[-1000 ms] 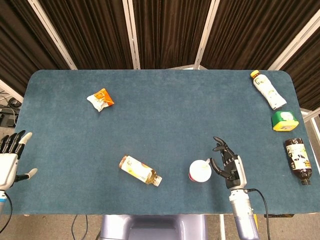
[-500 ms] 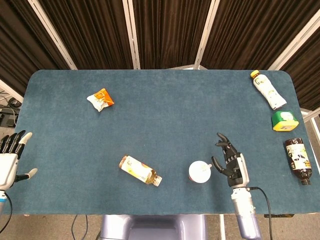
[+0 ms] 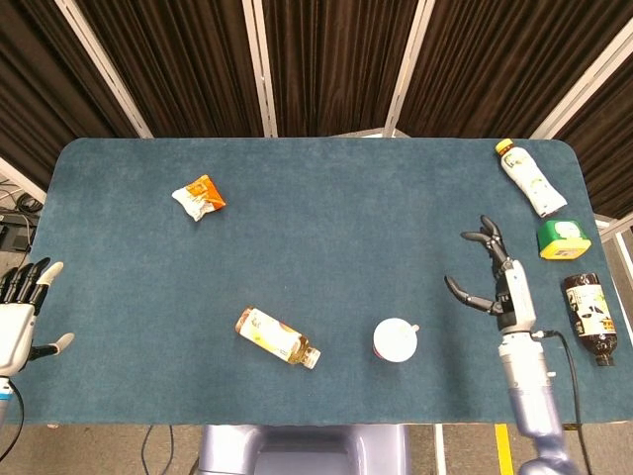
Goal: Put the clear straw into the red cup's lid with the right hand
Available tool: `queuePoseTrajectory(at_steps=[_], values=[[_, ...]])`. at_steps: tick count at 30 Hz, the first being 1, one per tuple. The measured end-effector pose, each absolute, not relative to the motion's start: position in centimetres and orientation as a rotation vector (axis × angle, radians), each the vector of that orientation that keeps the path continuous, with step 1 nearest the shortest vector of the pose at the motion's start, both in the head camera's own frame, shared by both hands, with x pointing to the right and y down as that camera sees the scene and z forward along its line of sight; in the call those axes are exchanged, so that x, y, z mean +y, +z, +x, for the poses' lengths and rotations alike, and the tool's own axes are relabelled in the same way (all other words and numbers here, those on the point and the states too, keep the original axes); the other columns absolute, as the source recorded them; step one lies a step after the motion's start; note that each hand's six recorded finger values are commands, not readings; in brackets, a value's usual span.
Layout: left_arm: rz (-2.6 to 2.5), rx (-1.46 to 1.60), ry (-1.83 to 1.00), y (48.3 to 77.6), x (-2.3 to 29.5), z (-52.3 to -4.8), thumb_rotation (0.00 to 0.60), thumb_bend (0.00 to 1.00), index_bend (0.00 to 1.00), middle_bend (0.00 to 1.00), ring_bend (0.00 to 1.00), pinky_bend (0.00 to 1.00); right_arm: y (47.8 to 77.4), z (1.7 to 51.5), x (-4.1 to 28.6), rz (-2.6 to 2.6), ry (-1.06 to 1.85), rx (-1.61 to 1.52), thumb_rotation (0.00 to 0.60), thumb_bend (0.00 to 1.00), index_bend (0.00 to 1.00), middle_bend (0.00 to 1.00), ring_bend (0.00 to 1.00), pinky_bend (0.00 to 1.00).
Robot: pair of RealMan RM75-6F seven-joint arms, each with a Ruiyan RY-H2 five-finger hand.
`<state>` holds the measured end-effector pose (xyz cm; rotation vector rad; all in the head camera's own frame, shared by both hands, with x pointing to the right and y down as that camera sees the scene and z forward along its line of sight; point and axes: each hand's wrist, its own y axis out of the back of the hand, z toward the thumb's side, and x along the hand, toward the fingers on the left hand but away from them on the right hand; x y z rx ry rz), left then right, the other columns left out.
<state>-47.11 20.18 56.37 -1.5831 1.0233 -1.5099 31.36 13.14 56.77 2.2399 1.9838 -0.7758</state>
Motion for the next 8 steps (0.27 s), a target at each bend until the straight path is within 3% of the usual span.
queuePoseTrajectory(at_steps=[4, 8], values=[[-1.583, 1.021, -1.512, 56.4, 20.2, -47.1, 0.600, 0.15, 0.00, 0.00, 0.00, 0.00, 56.6, 33.3, 13.1, 2.452, -1.263, 1.940, 0.600, 0.17, 0.08, 0.00, 0.00, 0.00], [-1.581, 1.021, -1.513, 56.4, 20.2, -47.1, 0.600, 0.15, 0.00, 0.00, 0.00, 0.00, 56.7, 35.5, 13.8, 2.608, -1.825, 1.858, 0.600, 0.17, 0.06, 0.00, 0.00, 0.00]])
